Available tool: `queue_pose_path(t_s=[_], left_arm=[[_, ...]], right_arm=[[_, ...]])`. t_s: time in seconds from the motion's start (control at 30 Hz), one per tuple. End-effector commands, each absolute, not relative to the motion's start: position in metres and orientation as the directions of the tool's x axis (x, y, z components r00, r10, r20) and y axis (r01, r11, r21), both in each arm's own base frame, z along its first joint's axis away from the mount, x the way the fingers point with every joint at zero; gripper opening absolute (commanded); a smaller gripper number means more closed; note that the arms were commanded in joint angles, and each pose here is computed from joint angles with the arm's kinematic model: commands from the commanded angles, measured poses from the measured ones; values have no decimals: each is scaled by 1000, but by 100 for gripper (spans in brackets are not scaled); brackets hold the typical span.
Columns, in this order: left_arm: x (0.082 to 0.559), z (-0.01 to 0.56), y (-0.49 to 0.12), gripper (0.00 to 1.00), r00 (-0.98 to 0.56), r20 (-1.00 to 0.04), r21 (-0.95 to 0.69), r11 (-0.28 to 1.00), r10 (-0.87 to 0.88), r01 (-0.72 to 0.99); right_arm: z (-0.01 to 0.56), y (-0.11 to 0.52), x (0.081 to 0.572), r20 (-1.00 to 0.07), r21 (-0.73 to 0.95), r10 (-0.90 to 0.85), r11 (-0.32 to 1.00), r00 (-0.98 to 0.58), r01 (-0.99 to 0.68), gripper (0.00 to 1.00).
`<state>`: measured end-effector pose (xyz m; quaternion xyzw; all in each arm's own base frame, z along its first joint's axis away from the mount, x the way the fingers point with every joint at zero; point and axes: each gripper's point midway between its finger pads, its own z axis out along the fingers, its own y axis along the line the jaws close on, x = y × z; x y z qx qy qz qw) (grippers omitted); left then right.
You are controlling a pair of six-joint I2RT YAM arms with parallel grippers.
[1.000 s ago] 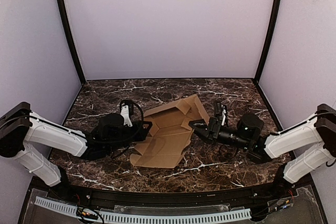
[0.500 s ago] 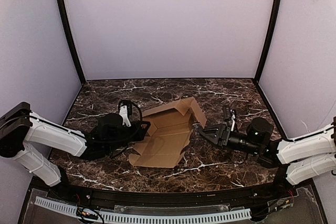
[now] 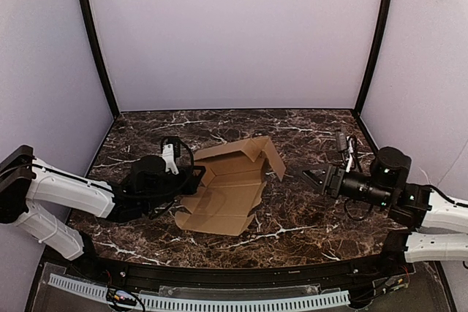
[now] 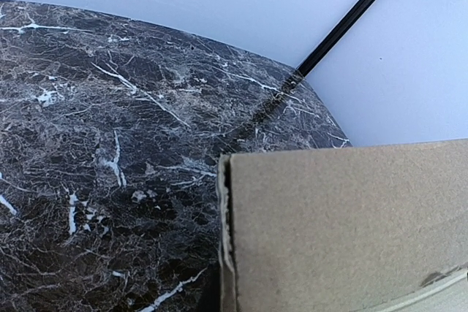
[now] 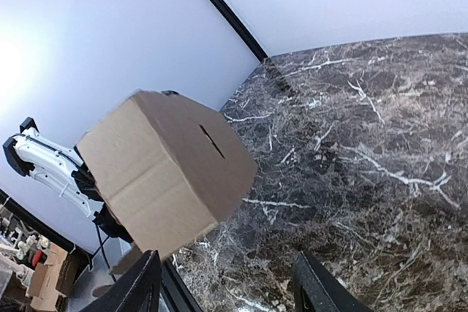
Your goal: Fold the paper box
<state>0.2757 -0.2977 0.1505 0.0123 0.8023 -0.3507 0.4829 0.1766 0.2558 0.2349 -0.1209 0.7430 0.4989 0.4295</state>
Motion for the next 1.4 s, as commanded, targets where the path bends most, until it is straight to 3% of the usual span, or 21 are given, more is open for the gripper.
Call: queue_pose_path(t_s=[0.0,0.27,0.73,1.37], left_arm=[[273,151,-296,0,-528,-804,-514,765,-272,388],[270,153,-294,0,-522,-819,-485,773,-238,409],[269,156,-291,0,-513,-829,-468,779,-222,419],[270,151,-294,0,-515,-837,-438,792,-186,426]], right_arm=[[261,257,174,-868,467,111,515,-485,-719,61],[280,289,173,-906,339,-80,450,-415,-826,60],[283,320,163,-894,344,-181,309,-410,-887,50],[257,350,183,-870,341,-222,373,-440,-863,39]])
